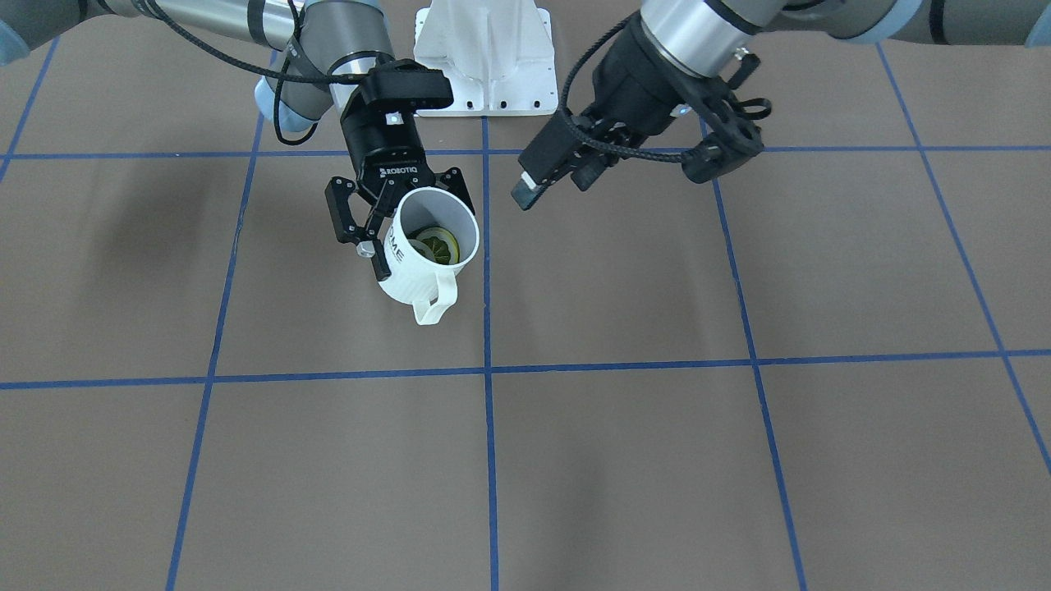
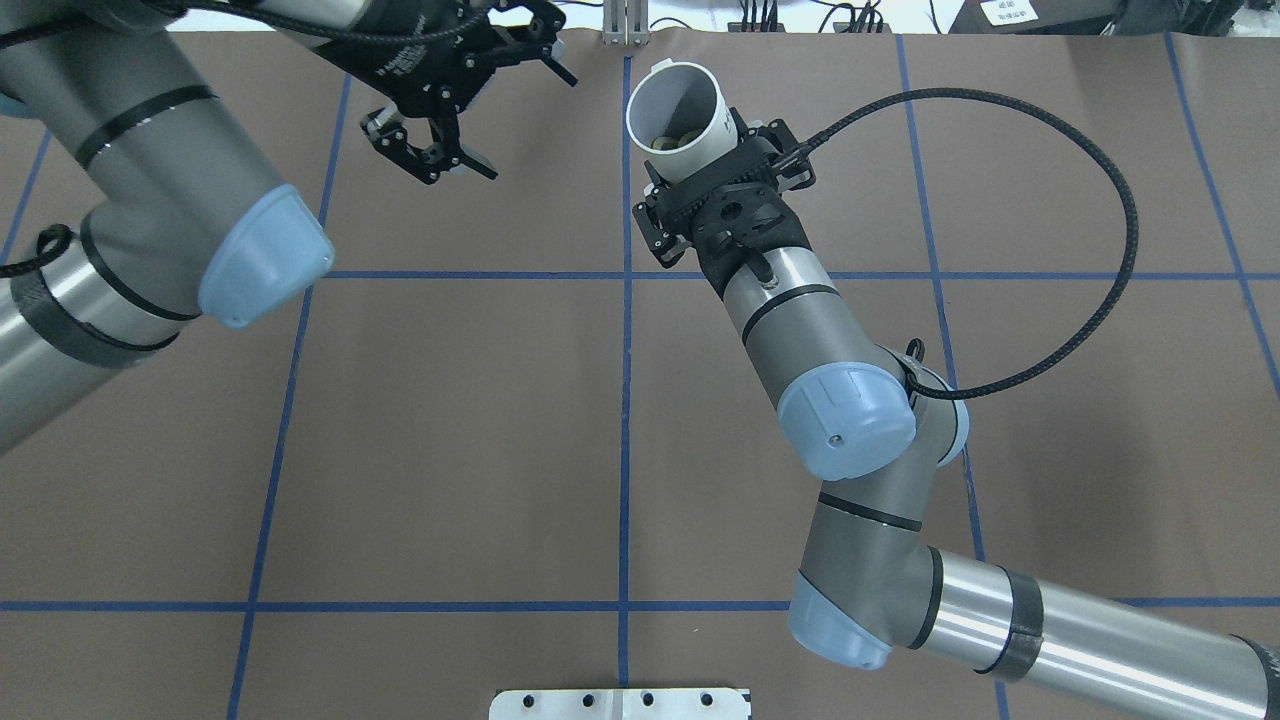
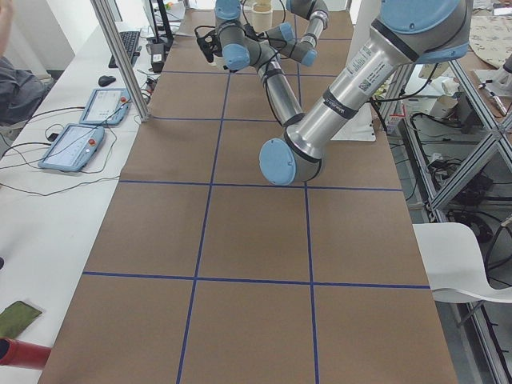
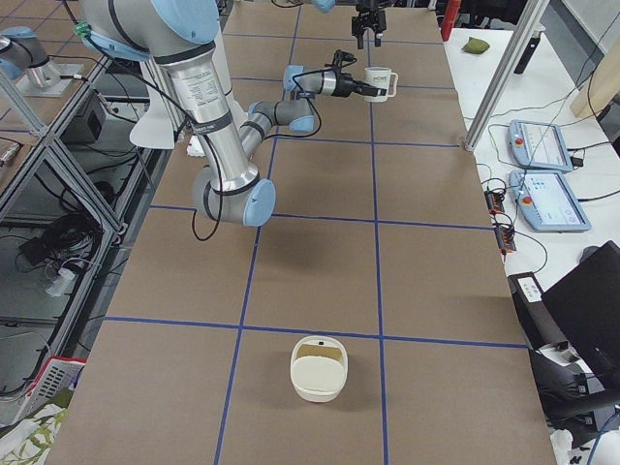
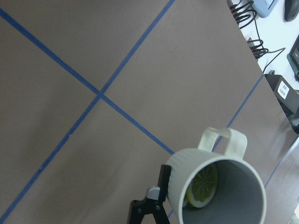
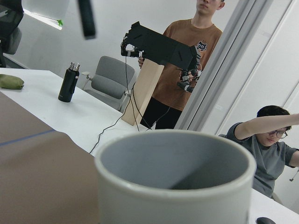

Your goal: Left arm hands cup to right arm to dump lemon

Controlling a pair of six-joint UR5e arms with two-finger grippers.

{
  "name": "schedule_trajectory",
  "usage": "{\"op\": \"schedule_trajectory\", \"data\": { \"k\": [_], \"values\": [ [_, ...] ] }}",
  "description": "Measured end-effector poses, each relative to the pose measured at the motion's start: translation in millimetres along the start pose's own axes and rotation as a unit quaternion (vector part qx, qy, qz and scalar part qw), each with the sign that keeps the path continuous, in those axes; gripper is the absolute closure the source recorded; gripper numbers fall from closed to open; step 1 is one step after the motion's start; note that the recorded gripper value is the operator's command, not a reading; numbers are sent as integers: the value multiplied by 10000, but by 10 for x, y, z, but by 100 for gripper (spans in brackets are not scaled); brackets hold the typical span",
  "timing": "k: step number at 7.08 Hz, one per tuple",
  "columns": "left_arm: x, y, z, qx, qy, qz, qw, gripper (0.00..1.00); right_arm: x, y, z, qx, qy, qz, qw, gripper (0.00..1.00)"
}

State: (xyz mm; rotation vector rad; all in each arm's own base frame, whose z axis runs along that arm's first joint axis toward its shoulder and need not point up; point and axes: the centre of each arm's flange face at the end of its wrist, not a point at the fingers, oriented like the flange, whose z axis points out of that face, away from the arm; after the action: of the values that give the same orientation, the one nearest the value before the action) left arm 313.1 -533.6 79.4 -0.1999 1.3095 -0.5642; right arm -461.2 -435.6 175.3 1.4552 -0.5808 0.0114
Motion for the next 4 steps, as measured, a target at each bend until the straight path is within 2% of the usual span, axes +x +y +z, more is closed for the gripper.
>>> {"op": "schedule_trajectory", "data": {
  "k": [1,2,3,4],
  "values": [
    [-167,-214,-41,105,-233,410,9988,0,122,-62,19,22,-13,344,9994,100],
    [-437,-420,-88,188,-549,948,9938,0,258,-149,31,45,-63,671,9977,100],
    [-763,-634,-205,249,-884,1543,9838,0,422,-193,33,51,-78,970,9952,100],
    [-1060,-859,-357,287,-1205,2132,9691,0,648,-168,9,1,-96,1101,9939,100]
  ]
}}
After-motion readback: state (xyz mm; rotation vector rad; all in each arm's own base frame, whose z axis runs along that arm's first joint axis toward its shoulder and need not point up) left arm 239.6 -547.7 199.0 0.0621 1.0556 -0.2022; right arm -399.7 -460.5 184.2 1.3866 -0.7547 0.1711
